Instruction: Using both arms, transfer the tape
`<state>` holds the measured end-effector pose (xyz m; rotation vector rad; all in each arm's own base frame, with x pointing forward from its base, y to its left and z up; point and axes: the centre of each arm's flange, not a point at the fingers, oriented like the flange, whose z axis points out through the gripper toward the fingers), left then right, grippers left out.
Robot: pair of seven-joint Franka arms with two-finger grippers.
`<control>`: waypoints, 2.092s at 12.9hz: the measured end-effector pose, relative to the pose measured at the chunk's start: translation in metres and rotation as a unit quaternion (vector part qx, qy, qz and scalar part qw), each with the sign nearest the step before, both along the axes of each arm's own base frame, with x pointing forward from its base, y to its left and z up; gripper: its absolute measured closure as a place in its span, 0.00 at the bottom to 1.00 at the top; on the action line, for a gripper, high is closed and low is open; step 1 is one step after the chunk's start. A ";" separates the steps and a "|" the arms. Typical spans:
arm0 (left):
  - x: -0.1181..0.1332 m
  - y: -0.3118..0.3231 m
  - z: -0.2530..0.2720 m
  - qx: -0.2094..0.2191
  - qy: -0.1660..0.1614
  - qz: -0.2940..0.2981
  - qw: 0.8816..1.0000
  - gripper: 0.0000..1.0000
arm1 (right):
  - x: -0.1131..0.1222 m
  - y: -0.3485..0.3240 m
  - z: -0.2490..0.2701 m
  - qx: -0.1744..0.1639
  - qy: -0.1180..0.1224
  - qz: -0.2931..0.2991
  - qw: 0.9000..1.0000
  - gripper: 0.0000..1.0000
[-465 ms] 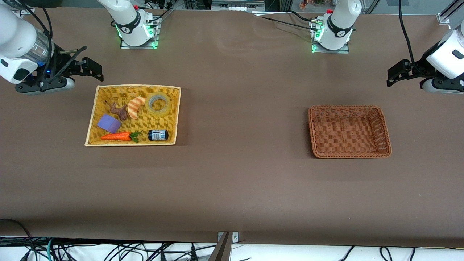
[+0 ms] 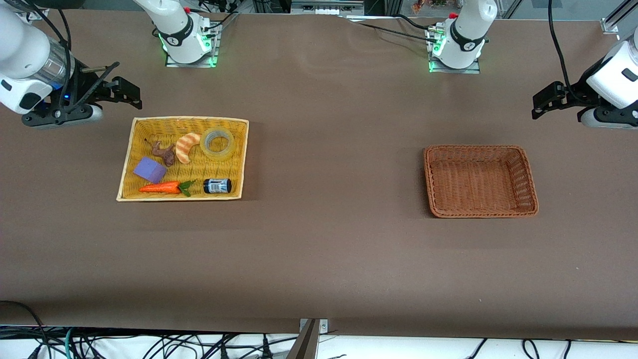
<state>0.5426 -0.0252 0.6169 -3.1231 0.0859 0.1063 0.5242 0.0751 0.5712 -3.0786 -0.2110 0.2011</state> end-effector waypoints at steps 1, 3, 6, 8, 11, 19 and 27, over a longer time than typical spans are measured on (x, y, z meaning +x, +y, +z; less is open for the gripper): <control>0.000 0.000 0.000 0.000 0.000 0.000 1.000 0.00 | 0.000 0.000 0.000 0.000 -0.001 0.000 1.000 0.00; 0.000 0.000 0.000 0.000 0.000 0.000 1.000 0.00 | 0.000 0.000 0.001 -0.001 0.000 0.001 1.000 0.00; 0.000 0.000 0.000 0.000 0.000 0.000 1.000 0.00 | -0.001 0.001 0.000 -0.004 0.001 0.003 1.000 0.00; 0.000 0.000 0.000 0.000 0.001 0.000 1.000 0.00 | -0.001 0.001 0.000 -0.005 0.002 0.003 1.000 0.00; 0.000 0.000 0.000 0.000 0.001 0.000 1.000 0.00 | -0.001 0.001 0.000 -0.005 0.002 0.004 1.000 0.00; 0.000 0.000 0.000 0.000 0.001 0.000 1.000 0.00 | -0.001 0.001 0.000 -0.007 0.003 0.004 1.000 0.00; 0.000 0.001 0.000 0.000 0.002 0.000 1.000 0.00 | 0.014 0.017 -0.088 -0.010 -0.007 0.017 1.000 0.00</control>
